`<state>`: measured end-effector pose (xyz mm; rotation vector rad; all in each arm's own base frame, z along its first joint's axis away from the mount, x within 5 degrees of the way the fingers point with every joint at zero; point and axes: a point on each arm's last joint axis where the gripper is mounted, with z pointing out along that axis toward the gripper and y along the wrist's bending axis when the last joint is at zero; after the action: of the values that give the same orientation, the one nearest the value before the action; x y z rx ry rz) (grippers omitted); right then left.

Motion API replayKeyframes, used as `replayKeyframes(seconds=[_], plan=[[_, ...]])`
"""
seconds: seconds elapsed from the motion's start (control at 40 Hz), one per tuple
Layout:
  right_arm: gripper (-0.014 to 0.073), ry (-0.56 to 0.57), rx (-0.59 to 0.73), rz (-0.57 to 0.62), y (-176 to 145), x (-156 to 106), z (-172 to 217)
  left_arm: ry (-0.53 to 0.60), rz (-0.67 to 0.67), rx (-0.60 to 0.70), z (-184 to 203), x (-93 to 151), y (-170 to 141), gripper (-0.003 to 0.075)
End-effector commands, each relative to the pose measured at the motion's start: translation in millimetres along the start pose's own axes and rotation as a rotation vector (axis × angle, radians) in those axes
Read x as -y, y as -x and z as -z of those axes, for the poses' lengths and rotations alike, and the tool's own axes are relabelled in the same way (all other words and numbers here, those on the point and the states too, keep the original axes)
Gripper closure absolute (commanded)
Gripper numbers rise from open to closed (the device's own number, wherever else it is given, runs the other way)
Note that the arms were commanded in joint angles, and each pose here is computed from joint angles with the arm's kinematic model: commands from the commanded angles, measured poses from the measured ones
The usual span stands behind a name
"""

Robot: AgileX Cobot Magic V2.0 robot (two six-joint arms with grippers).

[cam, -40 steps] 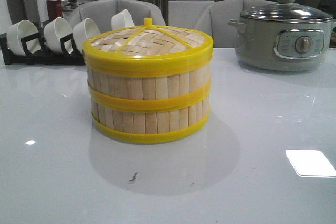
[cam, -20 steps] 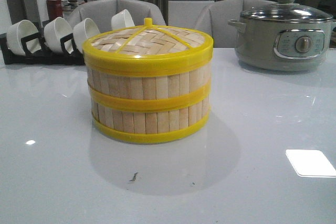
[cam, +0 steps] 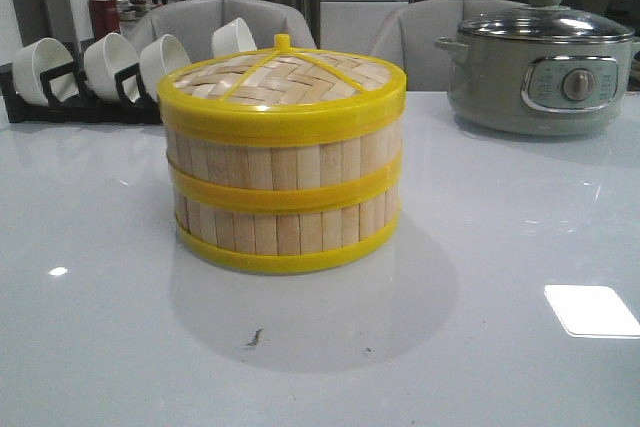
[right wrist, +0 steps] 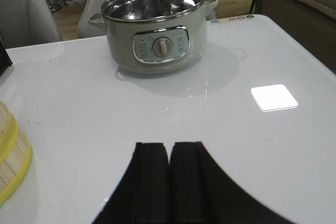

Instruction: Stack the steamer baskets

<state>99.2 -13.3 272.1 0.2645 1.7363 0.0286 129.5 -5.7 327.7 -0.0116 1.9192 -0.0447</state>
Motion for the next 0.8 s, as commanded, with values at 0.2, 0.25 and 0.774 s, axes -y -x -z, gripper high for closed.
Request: replayKeyframes(seconds=[0.2, 0.25, 0.774], plan=[[0.0543, 0.006, 0.104, 0.0, 17, -2, 2, -0.019, 0.016, 0.111, 5, 2, 17, 0.0635], [0.0543, 0.006, 0.104, 0.0, 17, -2, 2, -0.019, 0.016, 0.111, 5, 2, 17, 0.0635], [0.0543, 0.006, 0.103, 0.0, 17, -2, 2, 0.004, -0.056, 0.195, 18, 0, 21, 0.0635]])
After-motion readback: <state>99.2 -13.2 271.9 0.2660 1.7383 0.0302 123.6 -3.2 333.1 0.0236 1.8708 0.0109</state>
